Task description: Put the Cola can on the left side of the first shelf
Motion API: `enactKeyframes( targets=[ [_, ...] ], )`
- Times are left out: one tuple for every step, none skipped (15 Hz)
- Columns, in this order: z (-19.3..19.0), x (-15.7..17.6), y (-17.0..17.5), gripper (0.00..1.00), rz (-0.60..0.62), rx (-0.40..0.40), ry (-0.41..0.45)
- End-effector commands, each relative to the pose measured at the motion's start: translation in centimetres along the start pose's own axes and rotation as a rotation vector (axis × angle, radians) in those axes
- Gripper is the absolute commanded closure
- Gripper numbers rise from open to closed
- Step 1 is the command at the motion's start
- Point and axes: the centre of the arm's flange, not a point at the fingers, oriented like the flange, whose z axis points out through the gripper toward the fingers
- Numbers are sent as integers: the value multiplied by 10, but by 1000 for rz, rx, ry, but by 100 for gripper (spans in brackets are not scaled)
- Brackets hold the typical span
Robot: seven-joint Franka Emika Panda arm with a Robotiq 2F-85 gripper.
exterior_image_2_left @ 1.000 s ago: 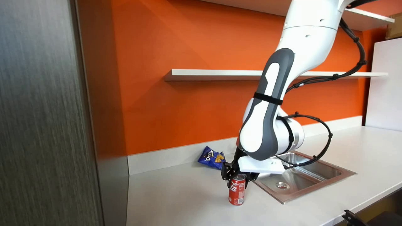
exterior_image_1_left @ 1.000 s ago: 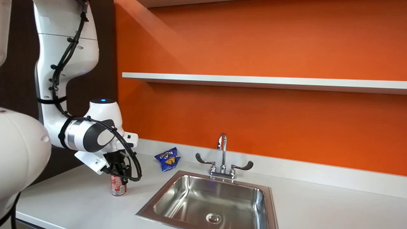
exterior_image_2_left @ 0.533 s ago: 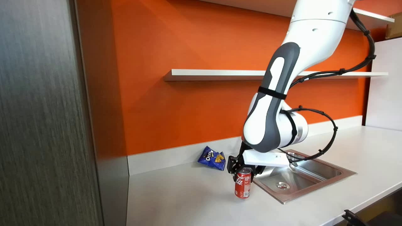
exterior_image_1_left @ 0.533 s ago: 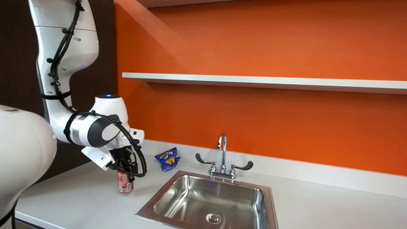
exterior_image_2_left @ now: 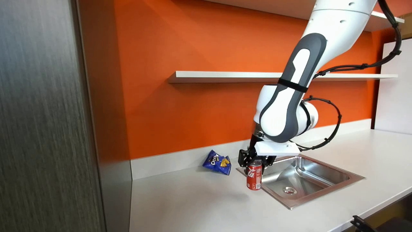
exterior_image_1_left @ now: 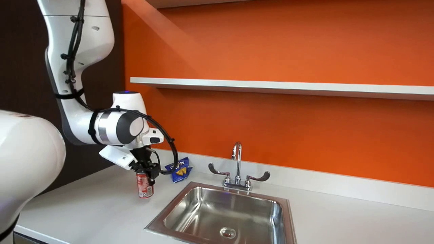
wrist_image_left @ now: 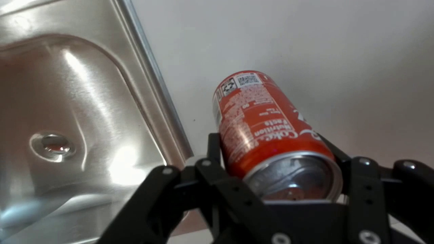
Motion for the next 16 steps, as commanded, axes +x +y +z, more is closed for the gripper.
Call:
enactKeyframes(
  targets=[
    [-67,13,-23,60,-6,-28,25],
    [-77,18,-25,60,-8,-31,36],
    [-89,22,-29,60,-5,-34,44],
    [-102,25,-32,60,0,-34,54],
    [-114,26,-35,60,7,-34,59],
    [-127,27,-39,60,16,-31,67],
    [-137,27,-42,60,22,-28,70],
    [-148,28,-46,60,30,-21,75],
    [-159,26,-48,60,42,-18,82],
    [-169,27,-52,60,54,-15,91],
    [-182,25,-54,60,62,-9,100],
    [-189,26,-58,60,71,-2,113],
    [-201,27,-59,60,79,9,130],
    [-209,29,-61,60,88,17,145],
    [-219,30,-61,60,95,25,160],
    [-230,32,-62,60,101,33,177]
  ],
)
